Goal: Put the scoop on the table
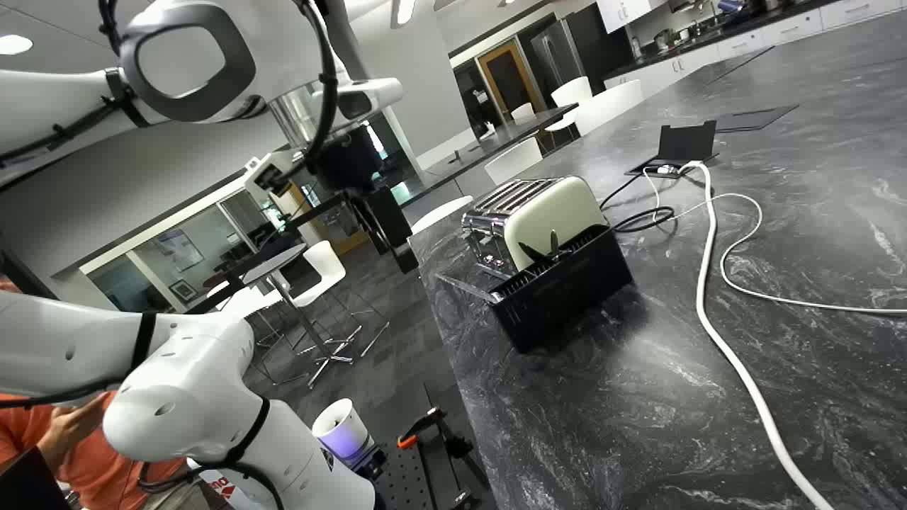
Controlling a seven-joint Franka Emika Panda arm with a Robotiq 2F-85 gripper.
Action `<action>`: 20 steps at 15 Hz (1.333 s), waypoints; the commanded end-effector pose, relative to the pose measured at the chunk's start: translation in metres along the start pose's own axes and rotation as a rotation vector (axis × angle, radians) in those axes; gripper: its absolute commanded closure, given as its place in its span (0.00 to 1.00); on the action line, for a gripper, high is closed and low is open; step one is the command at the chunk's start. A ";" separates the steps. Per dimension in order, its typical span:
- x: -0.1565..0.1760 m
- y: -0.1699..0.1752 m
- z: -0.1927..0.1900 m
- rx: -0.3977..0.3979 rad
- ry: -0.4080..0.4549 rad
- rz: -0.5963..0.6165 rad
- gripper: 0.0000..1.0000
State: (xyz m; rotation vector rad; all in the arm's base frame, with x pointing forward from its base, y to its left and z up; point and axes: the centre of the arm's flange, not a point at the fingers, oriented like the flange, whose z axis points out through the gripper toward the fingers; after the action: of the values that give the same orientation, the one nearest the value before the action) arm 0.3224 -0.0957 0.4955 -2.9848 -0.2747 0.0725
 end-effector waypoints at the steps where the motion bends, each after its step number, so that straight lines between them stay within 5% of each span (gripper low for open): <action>1: 0.000 0.000 0.000 0.000 0.000 0.000 0.00; 5: 0.000 0.000 0.000 0.000 0.000 0.000 0.00; 13: 0.105 -0.088 0.012 -0.068 0.263 -0.270 0.00; 20: 0.169 -0.114 0.062 -0.146 0.322 -0.398 0.00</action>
State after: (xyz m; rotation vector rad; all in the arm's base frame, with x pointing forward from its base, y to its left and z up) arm 0.4327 0.0520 0.4633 -2.9598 -0.7894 -0.4758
